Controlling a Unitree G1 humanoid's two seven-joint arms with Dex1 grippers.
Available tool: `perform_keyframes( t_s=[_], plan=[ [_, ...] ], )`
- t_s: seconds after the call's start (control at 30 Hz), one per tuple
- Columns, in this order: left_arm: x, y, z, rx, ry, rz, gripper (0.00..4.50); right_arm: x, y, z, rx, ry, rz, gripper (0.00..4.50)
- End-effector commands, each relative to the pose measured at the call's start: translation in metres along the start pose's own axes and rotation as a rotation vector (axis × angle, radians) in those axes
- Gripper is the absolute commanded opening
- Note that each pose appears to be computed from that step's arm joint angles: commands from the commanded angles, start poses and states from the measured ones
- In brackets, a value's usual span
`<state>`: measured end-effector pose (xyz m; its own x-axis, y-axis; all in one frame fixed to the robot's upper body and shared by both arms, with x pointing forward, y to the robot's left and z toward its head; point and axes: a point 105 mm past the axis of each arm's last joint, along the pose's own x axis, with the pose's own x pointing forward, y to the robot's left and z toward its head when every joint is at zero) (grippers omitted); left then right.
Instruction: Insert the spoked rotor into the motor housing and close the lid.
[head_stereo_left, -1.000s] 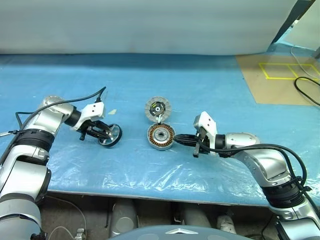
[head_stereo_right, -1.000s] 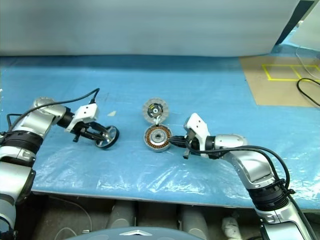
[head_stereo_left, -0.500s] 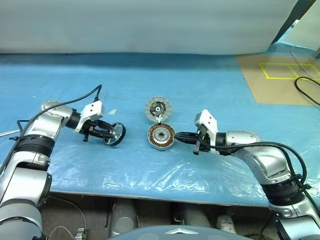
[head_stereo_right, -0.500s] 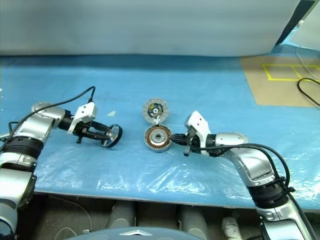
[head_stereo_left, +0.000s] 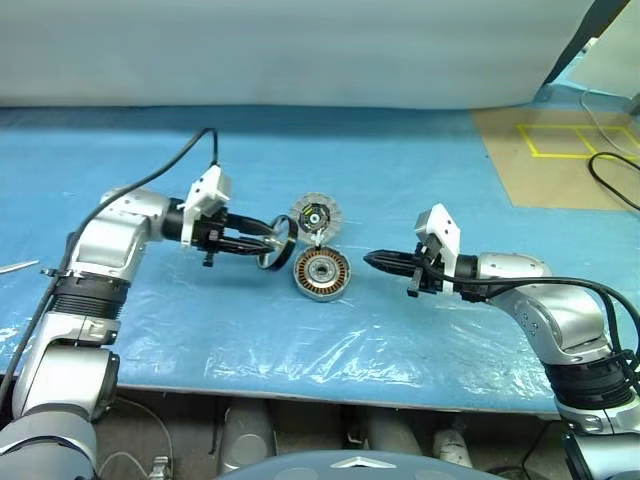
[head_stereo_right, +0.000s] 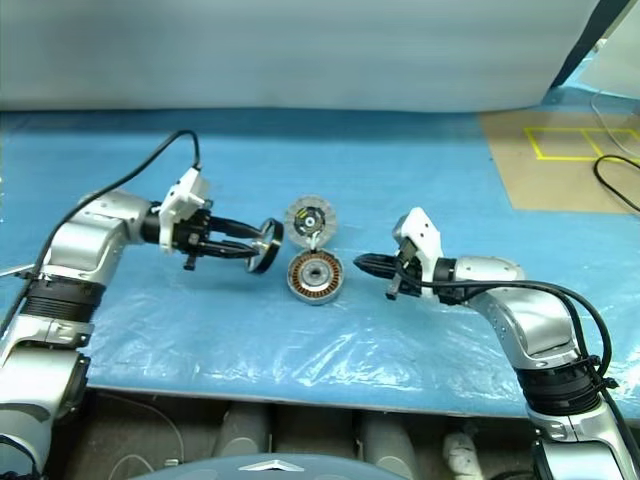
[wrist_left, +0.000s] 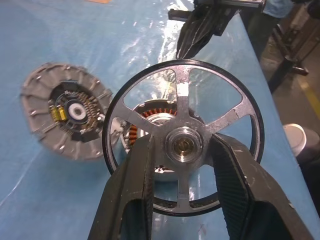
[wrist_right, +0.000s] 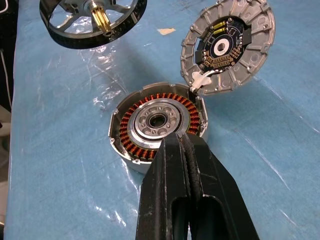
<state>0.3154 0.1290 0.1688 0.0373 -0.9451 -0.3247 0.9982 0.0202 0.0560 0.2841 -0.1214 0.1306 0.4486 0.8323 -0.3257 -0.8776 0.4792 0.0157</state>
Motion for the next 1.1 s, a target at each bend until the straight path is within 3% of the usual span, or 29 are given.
perform_keyframes(
  t_s=[0.03,0.37,1.1],
  plan=[
    [0.011,0.0,0.0,0.045,0.056,-0.041,1.35,-0.005,0.005,0.01,-0.04,-0.026,-0.005,0.0],
    [0.038,0.011,0.006,0.099,0.082,-0.11,1.35,-0.013,0.001,0.002,-0.014,-0.021,-0.08,0.0],
    [0.059,0.017,-0.003,0.135,0.096,-0.139,1.35,-0.008,0.011,-0.007,0.006,0.001,-0.087,0.0]
  ],
)
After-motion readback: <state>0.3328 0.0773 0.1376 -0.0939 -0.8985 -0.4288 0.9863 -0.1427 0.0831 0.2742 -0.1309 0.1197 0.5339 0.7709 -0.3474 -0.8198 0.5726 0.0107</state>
